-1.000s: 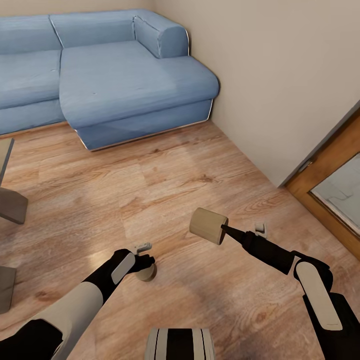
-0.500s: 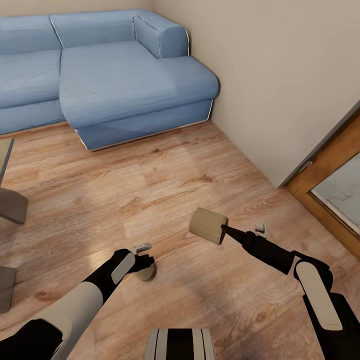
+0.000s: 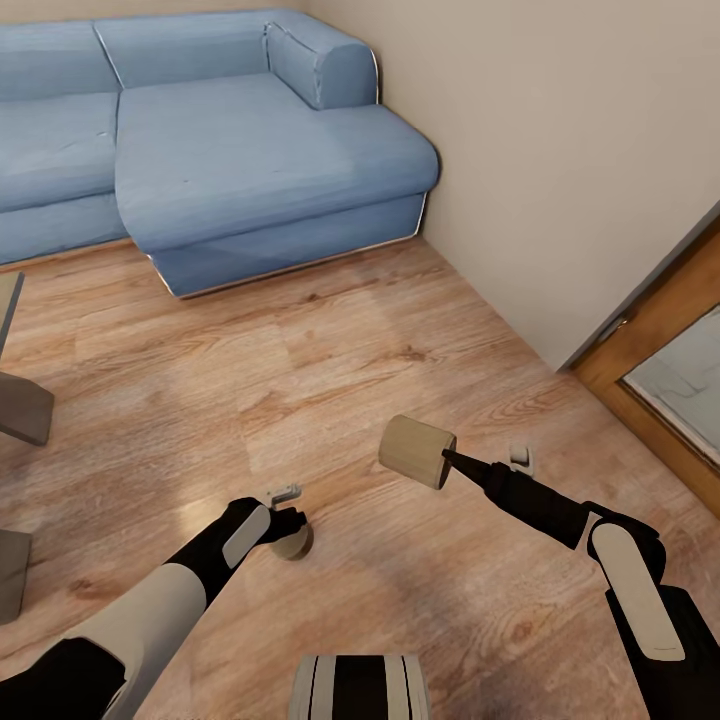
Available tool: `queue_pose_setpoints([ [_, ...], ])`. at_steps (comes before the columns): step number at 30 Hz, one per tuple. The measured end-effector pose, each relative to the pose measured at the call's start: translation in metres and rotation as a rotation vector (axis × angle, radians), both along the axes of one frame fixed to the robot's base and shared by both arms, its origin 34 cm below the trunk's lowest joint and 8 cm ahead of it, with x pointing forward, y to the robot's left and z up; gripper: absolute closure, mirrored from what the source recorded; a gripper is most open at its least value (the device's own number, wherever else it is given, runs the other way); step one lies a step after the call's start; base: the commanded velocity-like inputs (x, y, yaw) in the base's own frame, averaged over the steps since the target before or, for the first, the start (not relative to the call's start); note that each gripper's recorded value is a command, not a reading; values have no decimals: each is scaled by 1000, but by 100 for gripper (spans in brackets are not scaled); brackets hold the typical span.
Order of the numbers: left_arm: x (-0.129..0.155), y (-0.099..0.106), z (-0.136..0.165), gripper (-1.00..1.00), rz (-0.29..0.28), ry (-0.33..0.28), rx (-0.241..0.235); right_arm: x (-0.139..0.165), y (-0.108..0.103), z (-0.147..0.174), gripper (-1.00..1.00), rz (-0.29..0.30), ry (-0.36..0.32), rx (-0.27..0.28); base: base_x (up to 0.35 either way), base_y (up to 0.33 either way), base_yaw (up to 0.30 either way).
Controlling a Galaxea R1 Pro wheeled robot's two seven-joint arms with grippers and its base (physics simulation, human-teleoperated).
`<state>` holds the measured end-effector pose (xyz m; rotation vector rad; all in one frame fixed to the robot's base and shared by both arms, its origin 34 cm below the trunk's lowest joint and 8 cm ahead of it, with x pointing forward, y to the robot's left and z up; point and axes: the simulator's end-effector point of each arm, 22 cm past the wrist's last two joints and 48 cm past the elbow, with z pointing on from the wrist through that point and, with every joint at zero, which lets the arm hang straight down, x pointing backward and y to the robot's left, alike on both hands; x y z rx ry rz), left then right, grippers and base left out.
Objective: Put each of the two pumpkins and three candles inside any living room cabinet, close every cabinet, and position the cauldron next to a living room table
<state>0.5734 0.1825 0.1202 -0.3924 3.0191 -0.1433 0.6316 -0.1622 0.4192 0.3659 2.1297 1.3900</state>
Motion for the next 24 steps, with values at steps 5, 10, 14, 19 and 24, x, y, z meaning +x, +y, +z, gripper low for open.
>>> queue_pose_setpoints([
  [5, 0, -1, 0, -100, -1, 0, 0, 0, 0, 0, 100, 0, 0, 2, 0, 0, 0],
  [10, 0, -3, 0, -100, -1, 1, -4, 0, 0, 0, 100, 0, 0, 2, 0, 0, 0],
  [14, -1, -8, 0, -100, -5, 2, -13, 0, 0, 1, 100, 0, 0, 2, 0, 0, 0],
  [19, -1, -10, 0, -100, -8, 2, -20, 0, 0, 0, 100, -1, 0, 1, 0, 0, 0],
  [24, -1, -10, 0, -100, -8, 2, -21, 0, -1, 0, 100, -1, 0, 1, 0, 0, 0],
])
